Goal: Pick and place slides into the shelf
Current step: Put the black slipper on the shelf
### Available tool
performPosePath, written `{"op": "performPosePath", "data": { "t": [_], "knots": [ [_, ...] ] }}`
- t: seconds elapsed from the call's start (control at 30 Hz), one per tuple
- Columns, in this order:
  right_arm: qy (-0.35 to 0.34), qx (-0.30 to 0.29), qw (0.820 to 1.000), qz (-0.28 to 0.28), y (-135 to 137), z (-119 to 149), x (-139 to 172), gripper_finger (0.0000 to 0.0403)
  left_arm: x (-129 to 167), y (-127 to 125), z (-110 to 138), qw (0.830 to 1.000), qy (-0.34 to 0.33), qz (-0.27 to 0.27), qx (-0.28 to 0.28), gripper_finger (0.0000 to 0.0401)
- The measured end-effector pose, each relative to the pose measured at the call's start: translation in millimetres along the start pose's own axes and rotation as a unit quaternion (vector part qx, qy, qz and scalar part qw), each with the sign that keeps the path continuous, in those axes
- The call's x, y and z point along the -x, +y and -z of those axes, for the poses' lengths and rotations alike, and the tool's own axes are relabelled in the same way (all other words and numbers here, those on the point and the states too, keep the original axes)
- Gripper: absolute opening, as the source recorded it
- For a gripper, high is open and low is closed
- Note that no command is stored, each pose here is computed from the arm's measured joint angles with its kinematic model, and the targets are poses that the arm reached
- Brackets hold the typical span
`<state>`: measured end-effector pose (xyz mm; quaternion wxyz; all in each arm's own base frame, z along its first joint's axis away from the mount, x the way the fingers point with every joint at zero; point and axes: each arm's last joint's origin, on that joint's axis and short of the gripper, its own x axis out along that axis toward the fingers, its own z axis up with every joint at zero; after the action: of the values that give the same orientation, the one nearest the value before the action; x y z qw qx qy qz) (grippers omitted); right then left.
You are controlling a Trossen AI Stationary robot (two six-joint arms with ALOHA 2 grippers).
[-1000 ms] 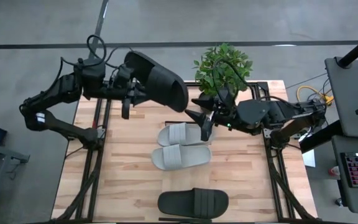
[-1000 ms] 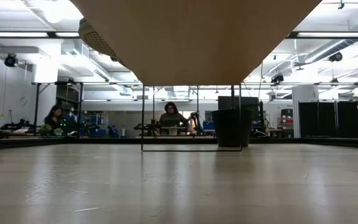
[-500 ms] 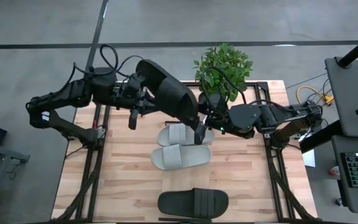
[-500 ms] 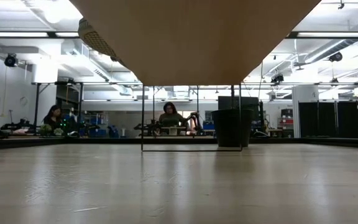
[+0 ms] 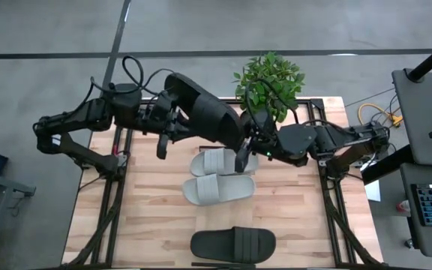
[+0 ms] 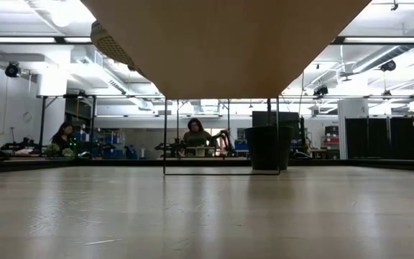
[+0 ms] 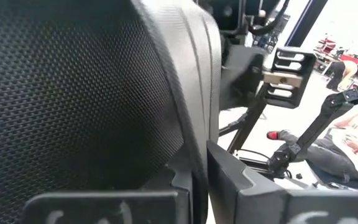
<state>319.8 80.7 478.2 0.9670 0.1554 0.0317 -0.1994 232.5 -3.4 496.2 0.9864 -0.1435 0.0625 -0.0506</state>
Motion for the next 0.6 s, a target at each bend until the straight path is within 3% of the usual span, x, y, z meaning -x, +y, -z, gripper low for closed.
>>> {"op": "performPosePath", "data": {
  "t": [0.17, 0.6],
  "knots": [
    [-0.002, 0.003, 1.000, 0.008, -1.1, -0.1, -0.4, 0.0038, 3.3, -1.3, -0.9, 1.000, -0.002, 0.005, 0.006, 0.0022],
    [0.003, 0.004, 1.000, -0.002, 0.2, 0.7, 0.1, 0.0039, 3.5, -3.7, 2.0, 0.998, 0.019, 0.063, 0.024, 0.0025]
  ]
}}
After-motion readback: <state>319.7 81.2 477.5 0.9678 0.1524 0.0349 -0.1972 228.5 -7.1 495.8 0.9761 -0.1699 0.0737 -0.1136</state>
